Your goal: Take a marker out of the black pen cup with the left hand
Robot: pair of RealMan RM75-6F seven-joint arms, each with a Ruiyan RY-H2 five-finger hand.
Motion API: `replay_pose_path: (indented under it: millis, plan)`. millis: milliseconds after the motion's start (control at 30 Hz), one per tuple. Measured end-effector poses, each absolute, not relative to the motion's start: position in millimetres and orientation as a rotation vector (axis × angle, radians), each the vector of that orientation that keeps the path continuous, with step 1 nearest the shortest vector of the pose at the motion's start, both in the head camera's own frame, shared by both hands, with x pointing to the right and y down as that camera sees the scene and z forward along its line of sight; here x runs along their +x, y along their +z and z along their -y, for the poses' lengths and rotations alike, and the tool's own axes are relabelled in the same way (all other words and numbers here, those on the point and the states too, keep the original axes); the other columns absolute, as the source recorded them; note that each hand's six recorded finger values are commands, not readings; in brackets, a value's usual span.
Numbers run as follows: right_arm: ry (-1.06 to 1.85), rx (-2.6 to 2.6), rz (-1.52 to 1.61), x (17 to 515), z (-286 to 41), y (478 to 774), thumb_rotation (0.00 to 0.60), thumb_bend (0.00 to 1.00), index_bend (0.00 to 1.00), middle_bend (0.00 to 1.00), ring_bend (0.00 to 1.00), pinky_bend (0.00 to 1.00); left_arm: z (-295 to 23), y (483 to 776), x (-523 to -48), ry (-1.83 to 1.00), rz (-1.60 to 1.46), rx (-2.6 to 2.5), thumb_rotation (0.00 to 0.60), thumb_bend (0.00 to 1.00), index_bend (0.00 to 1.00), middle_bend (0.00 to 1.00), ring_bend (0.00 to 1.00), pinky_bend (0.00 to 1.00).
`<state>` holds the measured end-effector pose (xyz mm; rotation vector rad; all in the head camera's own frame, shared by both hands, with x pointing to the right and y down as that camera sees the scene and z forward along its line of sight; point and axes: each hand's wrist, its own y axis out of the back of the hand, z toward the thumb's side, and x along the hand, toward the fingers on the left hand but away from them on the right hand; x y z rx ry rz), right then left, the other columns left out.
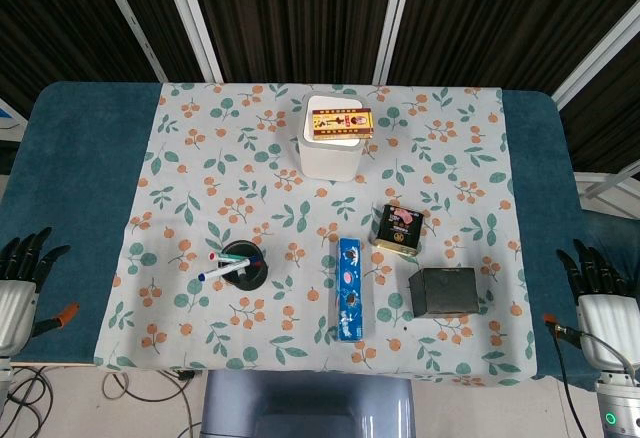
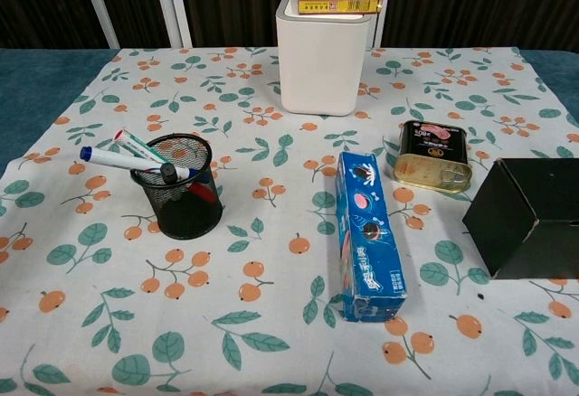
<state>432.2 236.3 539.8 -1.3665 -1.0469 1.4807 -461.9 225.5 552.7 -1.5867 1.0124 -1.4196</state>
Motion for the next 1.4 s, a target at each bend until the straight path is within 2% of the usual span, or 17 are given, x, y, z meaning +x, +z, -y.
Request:
replay_pose_path:
  millis: [467, 1000, 1267, 1400]
  plan:
    - [1.484, -1.363, 1.046, 432, -237, 540, 0.600, 0.19, 0.13, 0.00, 0.06, 0.20, -224, 549, -464, -1.401, -1.038, -1.586, 0.600, 0.14, 0.18, 0.00, 0.00, 0.00]
    - [1.491, -1.360, 1.055, 433, -237, 540, 0.600, 0.19, 0.13, 0.00, 0.06, 0.20, -222, 555, -458, -1.371, -1.024, -1.615, 0.600, 0.16, 0.24, 0.00, 0.00, 0.00]
    - [1.495, -1.355, 1.067, 434, -237, 539, 0.600, 0.19, 0.13, 0.00, 0.06, 0.20, -224, 561, -433, -1.253, -0.978, -1.656, 0.600, 0.17, 0.30, 0.00, 0.00, 0.00]
    - [1.494, -1.357, 1.069, 434, -238, 539, 0.600, 0.19, 0.13, 0.00, 0.06, 0.20, -222, 574, -407, -1.154, -0.950, -1.693, 0.600, 0.17, 0.32, 0.00, 0.00, 0.00]
